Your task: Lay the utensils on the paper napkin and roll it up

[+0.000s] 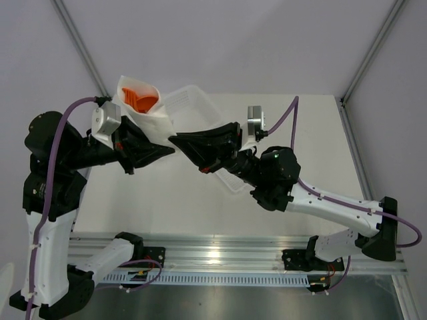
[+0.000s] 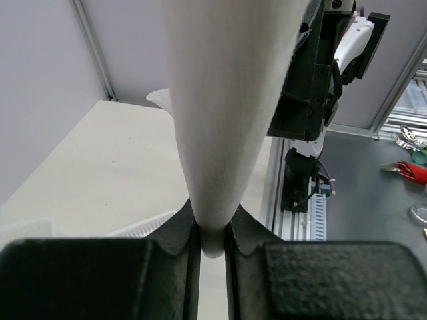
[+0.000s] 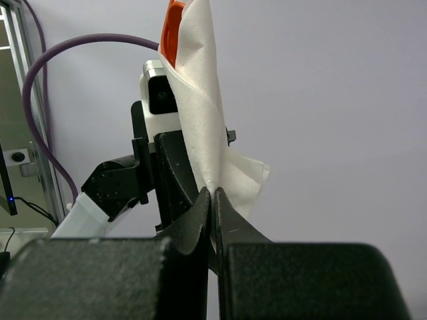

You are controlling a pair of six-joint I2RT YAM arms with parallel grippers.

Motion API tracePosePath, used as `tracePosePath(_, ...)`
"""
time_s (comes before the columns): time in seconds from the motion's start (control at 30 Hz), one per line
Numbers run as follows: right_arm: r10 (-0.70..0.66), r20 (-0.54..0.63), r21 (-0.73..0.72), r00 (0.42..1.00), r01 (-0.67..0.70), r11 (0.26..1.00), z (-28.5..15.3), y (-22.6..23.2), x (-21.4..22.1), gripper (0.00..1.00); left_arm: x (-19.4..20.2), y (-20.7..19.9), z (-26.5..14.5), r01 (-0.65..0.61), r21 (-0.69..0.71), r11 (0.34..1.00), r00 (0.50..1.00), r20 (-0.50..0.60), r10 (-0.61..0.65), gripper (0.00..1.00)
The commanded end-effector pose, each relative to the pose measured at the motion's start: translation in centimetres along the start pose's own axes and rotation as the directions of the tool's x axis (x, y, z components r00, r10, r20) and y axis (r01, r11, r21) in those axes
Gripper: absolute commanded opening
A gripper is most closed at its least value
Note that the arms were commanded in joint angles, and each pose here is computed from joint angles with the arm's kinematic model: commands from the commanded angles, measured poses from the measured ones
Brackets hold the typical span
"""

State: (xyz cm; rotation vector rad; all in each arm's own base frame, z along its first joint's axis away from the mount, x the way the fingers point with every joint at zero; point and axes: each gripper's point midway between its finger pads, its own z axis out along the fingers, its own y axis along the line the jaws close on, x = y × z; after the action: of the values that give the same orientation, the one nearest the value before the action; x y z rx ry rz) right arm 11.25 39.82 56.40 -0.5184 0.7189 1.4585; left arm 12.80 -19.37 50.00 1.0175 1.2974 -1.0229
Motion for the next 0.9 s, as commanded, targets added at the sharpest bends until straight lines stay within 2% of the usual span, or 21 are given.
tracePosePath(0.0, 0.001, 0.024, 0.005, 1.0, -0.001, 1.0, -0.5, 0.6, -1.5, 0.0, 0.5, 0.3, -0.1, 0.004, -0.021, 1.0, 1.0, -0.006, -0.004, 0.13)
tracePosePath(0.07, -0.006, -0.001, 0.014, 1.0, 0.006, 1.0, -0.6, 0.3, -0.9, 0.0, 0.7, 0.4, -0.1, 0.007, -0.028, 1.0, 1.0, -0.012, -0.007, 0.01)
tracePosePath(0.17, -0.018, -0.045, 0.008, 0.999, 0.018, 1.0, -0.6, 0.3, 0.1, 0.0, 1.8, 0.6, -0.1, 0.036, -0.042, 0.998, 0.999, -0.031, -0.037, 0.01)
tracePosePath(0.2, -0.028, -0.077, 0.012, 0.997, 0.029, 1.0, -0.7, 0.1, 0.7, 0.0, 2.0, 0.7, -0.2, 0.008, -0.043, 0.999, 0.999, -0.037, -0.009, 0.01)
tracePosePath(0.4, -0.059, -0.148, 0.008, 0.987, 0.061, 0.998, -0.5, -0.1, 1.5, 0.19, 3.7, 1.0, -0.3, 0.031, -0.048, 0.998, 0.996, -0.082, -0.034, 0.01)
tracePosePath(0.7, -0.02, -0.211, 0.02, 0.977, 0.025, 0.999, -0.2, -0.8, 2.8, 0.26, 4.5, -0.3, -0.5, -0.014, 0.025, 1.0, 0.995, -0.099, 0.016, 0.01)
tracePosePath(0.87, 0.009, -0.23, -0.022, 0.973, -0.014, 1.0, -0.1, -0.2, 2.9, 0.27, 4.9, -0.4, -0.5, -0.023, 0.045, 0.999, 0.994, -0.108, 0.028, 0.01)
